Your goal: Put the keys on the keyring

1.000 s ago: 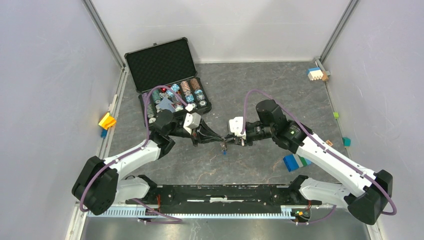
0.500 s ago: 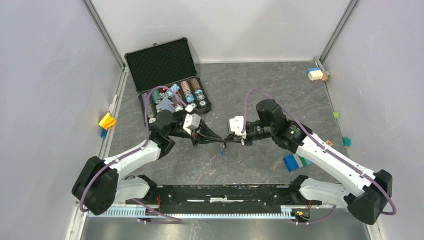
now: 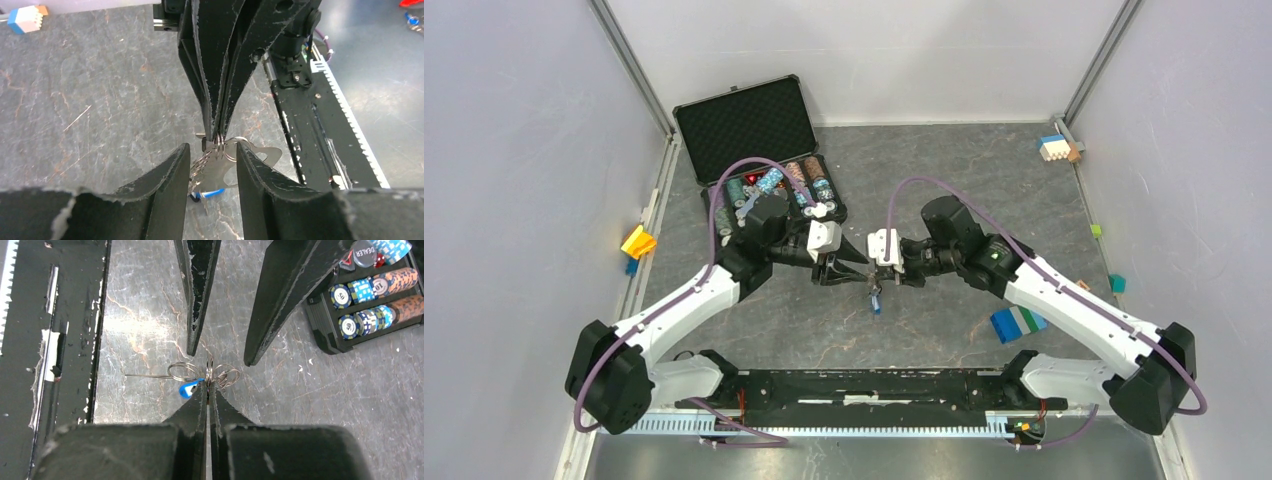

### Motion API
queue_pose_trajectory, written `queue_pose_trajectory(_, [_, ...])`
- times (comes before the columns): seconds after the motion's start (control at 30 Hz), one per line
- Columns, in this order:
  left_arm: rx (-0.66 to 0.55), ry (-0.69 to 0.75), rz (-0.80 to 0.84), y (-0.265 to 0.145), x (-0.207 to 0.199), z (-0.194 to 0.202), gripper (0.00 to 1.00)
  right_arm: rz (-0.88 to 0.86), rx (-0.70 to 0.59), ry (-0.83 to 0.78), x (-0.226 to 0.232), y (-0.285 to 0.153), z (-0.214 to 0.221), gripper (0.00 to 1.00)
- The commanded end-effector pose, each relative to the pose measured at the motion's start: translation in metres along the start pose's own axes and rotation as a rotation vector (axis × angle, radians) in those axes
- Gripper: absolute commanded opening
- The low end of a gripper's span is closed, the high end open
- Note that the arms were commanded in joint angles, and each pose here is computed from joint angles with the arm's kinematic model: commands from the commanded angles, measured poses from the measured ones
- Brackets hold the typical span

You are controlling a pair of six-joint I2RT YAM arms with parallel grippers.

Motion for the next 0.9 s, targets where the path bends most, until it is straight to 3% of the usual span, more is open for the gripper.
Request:
queue_pose_trajectory(0.0, [0.087, 0.055, -0.037, -0.007, 0.008, 0.001, 0.46, 0.052, 0.027, -0.031, -0.014, -0.002, -0.012, 0.00])
queue_pose_trajectory(0.6, [0.067, 0.043, 0.009, 0.008, 0.001, 0.008, 0.30, 0.052, 0.058, -0.016, -0.014, 0.007, -0.015, 0.00])
queue_pose_trajectory(0.87, [0.061, 0.040, 0.005, 0.009, 0.001, 0.007, 0.16, 0.045, 0.055, -0.012, -0.013, 0.008, -0.014, 0.00])
Point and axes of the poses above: each gripper's point midway between its finger pads, its own y axis out along the fingers, its own x axis along the line the jaws close on, z = x × y, the point moved 1 cm from there along -y, back along the fingers, and after that the axes turned 8 degrees about y, right-handed, at the moved point
